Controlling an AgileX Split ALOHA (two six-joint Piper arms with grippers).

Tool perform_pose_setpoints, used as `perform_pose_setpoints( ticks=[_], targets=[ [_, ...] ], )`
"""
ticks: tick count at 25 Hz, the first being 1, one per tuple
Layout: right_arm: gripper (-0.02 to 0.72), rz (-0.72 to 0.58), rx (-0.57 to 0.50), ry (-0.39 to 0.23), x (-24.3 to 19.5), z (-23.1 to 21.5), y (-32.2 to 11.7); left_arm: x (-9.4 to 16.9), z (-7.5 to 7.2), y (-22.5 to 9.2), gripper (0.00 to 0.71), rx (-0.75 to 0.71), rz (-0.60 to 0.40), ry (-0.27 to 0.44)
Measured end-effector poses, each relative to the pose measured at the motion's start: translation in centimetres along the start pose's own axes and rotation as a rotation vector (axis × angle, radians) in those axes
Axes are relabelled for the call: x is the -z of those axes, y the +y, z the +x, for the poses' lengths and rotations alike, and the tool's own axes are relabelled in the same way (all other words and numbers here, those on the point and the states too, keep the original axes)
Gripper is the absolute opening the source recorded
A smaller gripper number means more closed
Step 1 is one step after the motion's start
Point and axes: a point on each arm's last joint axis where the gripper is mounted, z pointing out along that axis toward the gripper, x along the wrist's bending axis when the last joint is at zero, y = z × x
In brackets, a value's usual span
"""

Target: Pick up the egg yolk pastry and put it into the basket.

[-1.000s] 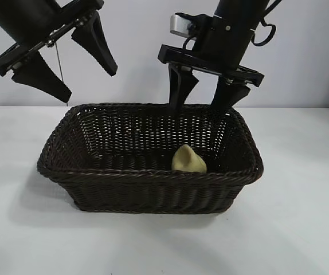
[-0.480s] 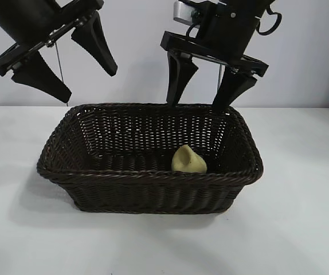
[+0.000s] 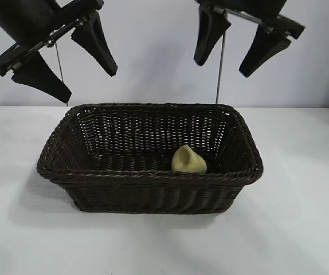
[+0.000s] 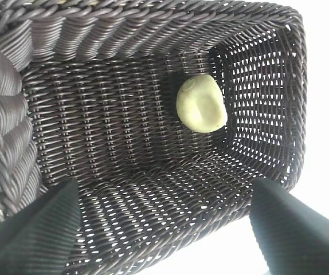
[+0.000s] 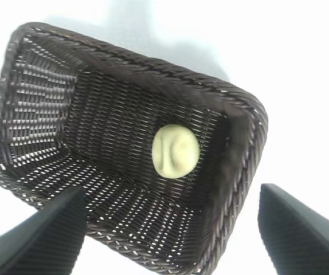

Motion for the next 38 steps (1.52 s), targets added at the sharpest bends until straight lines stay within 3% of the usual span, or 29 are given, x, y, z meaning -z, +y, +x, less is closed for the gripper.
perform_pose_setpoints(
  ticks=[5,16,38],
  targets=[
    [0.591,-0.052,0.01,-0.003,2.5,0.4,-0.4,0.0,0.0,0.0,0.589,0.0,0.0,0.0],
    [0.591,0.021,-0.01,-0.001,0.7,-0.1,-1.5,0.0,0.0,0.0,0.589,0.0,0.0,0.0],
    [0.591,0.023,-0.009,-0.001,0.6,-0.1,-1.5,0.0,0.0,0.1,0.589,0.0,-0.011,0.001]
  ],
)
